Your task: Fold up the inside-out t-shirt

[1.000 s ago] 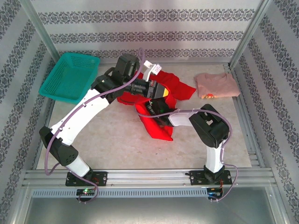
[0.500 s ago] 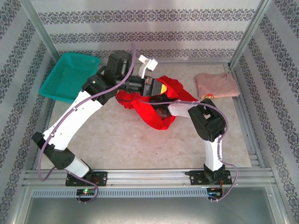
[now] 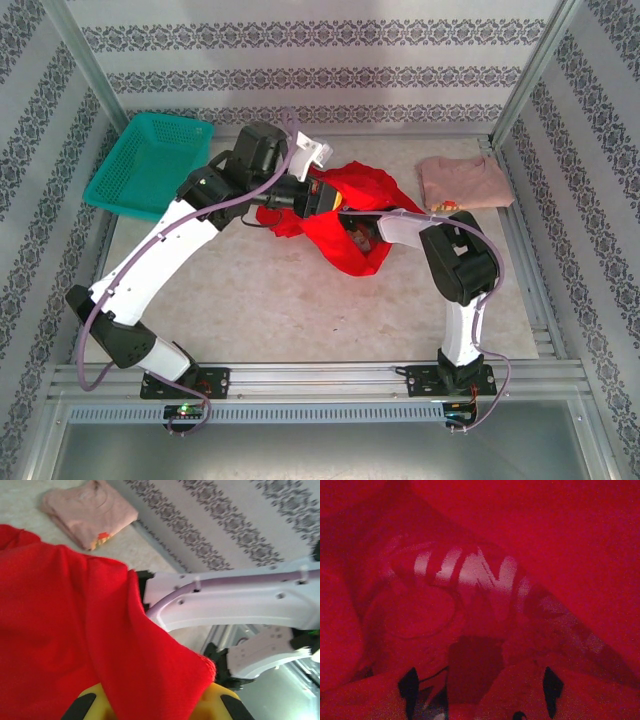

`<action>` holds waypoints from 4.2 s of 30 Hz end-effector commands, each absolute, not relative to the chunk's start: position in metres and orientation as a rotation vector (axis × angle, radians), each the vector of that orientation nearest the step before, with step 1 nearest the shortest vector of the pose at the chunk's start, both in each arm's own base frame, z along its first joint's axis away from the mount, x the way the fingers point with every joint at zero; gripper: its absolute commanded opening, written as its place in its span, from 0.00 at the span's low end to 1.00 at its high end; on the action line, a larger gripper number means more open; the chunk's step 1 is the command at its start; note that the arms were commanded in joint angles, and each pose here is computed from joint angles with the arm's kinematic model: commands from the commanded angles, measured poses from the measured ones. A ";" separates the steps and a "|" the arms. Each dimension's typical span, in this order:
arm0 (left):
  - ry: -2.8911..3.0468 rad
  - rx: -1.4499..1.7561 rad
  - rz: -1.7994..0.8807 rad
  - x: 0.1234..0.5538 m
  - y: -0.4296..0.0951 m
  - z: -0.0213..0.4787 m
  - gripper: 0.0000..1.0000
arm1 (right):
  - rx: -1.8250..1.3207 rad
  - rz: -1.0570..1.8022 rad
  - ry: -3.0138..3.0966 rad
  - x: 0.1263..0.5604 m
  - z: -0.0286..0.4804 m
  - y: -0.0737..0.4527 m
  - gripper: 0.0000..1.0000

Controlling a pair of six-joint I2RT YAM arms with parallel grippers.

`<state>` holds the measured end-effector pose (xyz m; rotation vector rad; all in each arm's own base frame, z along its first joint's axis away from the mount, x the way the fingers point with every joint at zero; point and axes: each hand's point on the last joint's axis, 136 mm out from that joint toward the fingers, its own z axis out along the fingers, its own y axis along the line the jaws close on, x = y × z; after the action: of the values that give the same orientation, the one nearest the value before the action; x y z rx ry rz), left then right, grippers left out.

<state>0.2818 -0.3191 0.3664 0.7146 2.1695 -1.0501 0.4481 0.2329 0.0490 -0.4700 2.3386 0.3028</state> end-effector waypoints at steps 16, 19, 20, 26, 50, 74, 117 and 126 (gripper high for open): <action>2.172 0.445 -0.297 0.333 -0.227 0.365 0.00 | -0.744 0.437 2.165 0.389 0.087 0.230 0.71; 2.153 0.478 -0.379 0.325 -0.235 0.368 0.00 | -0.644 0.323 2.231 0.406 0.078 0.216 0.71; 2.137 0.495 -0.430 0.321 -0.241 0.373 0.00 | -0.619 0.273 2.250 0.412 0.074 0.212 0.71; 2.017 0.611 -0.767 0.290 -0.276 0.415 0.00 | -0.593 -0.027 2.337 0.436 0.052 0.209 0.71; 1.906 0.491 -0.681 0.294 -0.251 0.449 0.00 | -0.596 0.018 2.728 0.443 -0.015 0.217 0.59; 2.089 0.148 -0.453 0.360 -0.196 0.368 0.00 | -0.704 0.580 2.348 0.409 0.110 0.262 0.00; 2.505 -0.170 -0.611 0.460 -0.135 0.177 0.00 | -0.595 0.865 1.626 0.378 0.365 0.288 0.00; 2.589 -0.415 -0.538 0.435 -0.089 0.098 0.01 | -0.362 0.944 1.511 0.368 0.406 0.205 0.00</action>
<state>0.4333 -0.0957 0.1010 -0.3629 2.6317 -0.5587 0.3763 0.2011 0.3955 -0.3633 1.5723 0.8368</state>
